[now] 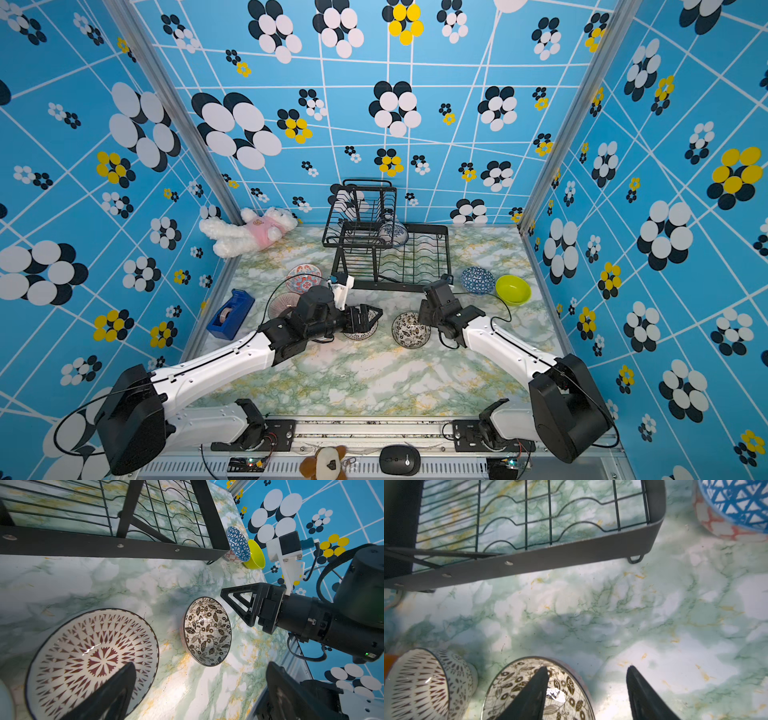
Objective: Load bowls into a dish rack
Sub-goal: Pick up the bowl from the center of the table.
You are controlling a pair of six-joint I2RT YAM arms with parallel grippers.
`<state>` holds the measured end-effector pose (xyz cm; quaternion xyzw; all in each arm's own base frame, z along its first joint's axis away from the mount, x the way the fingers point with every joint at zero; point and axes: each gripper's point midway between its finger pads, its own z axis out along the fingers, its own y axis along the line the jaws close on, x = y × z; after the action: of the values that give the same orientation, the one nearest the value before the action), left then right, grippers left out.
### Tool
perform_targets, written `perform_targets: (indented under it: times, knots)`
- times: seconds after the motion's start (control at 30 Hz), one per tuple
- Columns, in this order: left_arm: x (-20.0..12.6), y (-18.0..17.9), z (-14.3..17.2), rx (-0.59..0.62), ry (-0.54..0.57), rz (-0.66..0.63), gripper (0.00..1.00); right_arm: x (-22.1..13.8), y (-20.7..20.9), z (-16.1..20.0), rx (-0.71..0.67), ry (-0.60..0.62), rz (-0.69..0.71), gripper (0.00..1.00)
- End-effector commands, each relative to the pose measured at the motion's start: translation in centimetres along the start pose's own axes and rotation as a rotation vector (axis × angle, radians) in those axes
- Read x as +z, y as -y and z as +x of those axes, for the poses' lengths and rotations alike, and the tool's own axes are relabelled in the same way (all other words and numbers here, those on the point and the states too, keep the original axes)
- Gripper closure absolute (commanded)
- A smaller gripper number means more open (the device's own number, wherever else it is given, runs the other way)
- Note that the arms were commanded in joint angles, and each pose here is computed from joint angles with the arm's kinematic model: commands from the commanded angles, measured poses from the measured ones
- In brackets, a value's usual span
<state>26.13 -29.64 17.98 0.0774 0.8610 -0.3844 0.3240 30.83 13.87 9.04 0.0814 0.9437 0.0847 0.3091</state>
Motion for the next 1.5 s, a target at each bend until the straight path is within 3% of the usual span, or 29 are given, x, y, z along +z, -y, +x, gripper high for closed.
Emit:
perform_targets:
  times: [0.0, 0.43, 0.67, 0.97, 1.17, 1.47]
  knots:
    - [0.8, 1.9, -1.3, 0.057, 0.027, 0.022, 0.01, 0.4, 1.3, 2.4, -0.022, -0.056, 0.031, 0.41]
    - [3.1, 2.4, 0.6, 0.027, -0.032, 0.016, 0.01, 1.4, 0.8, 5.0, -0.012, -0.107, -0.013, 0.63]
    - [3.1, 2.0, 1.1, 0.025, -0.051, -0.002, 0.01, 1.8, -0.4, 5.5, -0.024, -0.13, -0.041, 0.69]
    - [3.6, 2.3, 1.3, 0.006, -0.083, -0.01, 0.01, 1.8, -0.7, 5.3, -0.037, -0.134, -0.032, 0.94]
    - [4.5, 2.5, 1.3, -0.007, -0.081, -0.022, 0.01, -0.5, 0.1, 2.7, -0.051, -0.017, -0.007, 1.0]
    - [8.2, 4.5, 0.8, 0.015, -0.127, -0.03, 0.05, -6.5, 1.0, -4.3, -0.061, 0.31, 0.023, 1.0]
